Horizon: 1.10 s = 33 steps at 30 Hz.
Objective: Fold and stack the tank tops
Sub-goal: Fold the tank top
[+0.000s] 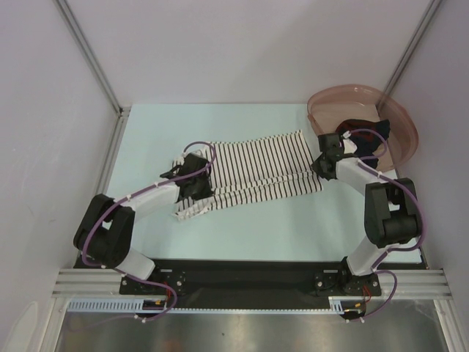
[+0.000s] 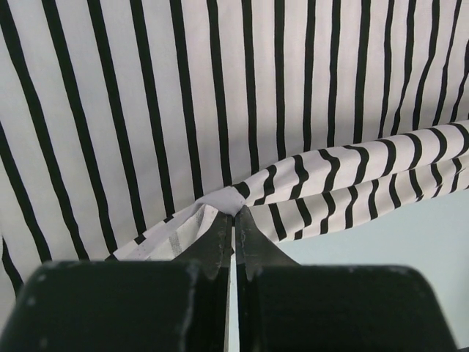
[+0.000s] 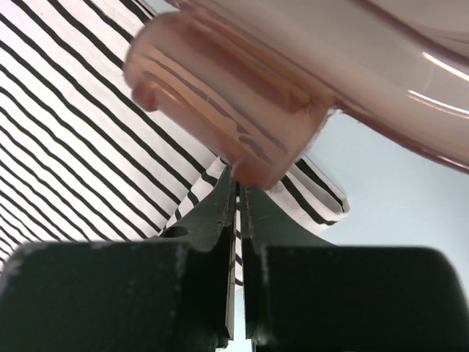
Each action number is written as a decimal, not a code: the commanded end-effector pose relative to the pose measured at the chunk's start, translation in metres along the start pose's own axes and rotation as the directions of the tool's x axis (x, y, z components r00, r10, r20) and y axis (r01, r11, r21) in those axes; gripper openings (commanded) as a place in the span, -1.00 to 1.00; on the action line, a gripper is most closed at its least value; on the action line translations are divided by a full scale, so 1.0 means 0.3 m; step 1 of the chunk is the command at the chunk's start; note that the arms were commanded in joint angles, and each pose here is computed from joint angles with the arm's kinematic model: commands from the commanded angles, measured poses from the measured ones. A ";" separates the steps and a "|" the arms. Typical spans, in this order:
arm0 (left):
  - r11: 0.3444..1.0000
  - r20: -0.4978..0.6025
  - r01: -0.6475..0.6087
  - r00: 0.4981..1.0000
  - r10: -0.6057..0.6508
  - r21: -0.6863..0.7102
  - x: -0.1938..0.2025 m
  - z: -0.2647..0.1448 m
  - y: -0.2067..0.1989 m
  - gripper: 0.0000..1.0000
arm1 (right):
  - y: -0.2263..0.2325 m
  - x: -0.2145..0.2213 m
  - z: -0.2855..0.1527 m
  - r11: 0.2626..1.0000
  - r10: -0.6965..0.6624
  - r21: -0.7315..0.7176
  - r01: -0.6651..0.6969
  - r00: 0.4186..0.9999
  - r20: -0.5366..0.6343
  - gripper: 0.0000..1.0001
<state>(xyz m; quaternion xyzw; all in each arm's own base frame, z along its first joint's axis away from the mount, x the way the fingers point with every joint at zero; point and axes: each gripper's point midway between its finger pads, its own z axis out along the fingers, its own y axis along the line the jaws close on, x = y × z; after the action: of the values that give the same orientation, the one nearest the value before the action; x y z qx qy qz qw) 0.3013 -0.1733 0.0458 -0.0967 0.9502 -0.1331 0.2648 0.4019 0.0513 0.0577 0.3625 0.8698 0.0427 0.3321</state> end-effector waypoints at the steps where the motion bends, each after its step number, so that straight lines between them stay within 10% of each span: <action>1: 1.000 0.041 -0.023 0.999 0.023 -0.006 -0.061 -0.017 -0.006 -1.00 | -0.003 -0.115 -0.040 0.999 0.040 0.012 -0.042 0.992 0.119 -1.00; 19: 0.997 0.040 -0.020 0.999 0.022 -0.071 -0.078 0.041 0.024 -0.99 | 0.043 -0.111 0.035 1.000 0.011 -0.010 -0.010 0.995 0.097 -0.90; 22: 0.997 0.066 -0.018 0.998 0.023 -0.076 -0.093 0.022 0.027 -0.78 | 0.045 -0.122 0.029 1.000 0.019 -0.011 -0.018 0.994 0.106 -0.44; 24: 0.997 0.084 -0.022 0.996 0.028 -0.075 -0.102 0.009 0.028 -0.27 | 0.040 -0.134 0.016 1.000 0.026 -0.007 -0.026 0.992 0.123 -0.06; 27: 0.996 0.132 -0.021 0.991 0.032 -0.084 -0.135 -0.032 0.036 0.19 | 0.048 -0.148 -0.016 0.999 0.017 -0.030 -0.013 0.990 0.137 -0.01; 33: 0.997 0.202 -0.043 0.978 0.055 -0.063 -0.170 -0.124 0.034 0.47 | 0.084 -0.154 -0.114 0.988 -0.010 -0.149 0.032 0.989 0.145 -0.11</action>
<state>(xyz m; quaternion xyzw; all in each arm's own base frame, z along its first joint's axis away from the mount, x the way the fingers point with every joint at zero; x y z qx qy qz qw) 0.3226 -0.1529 0.0756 -0.1003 0.9352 -0.0931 0.3267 0.4149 0.0410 0.0804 0.3508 0.8573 0.0461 0.3740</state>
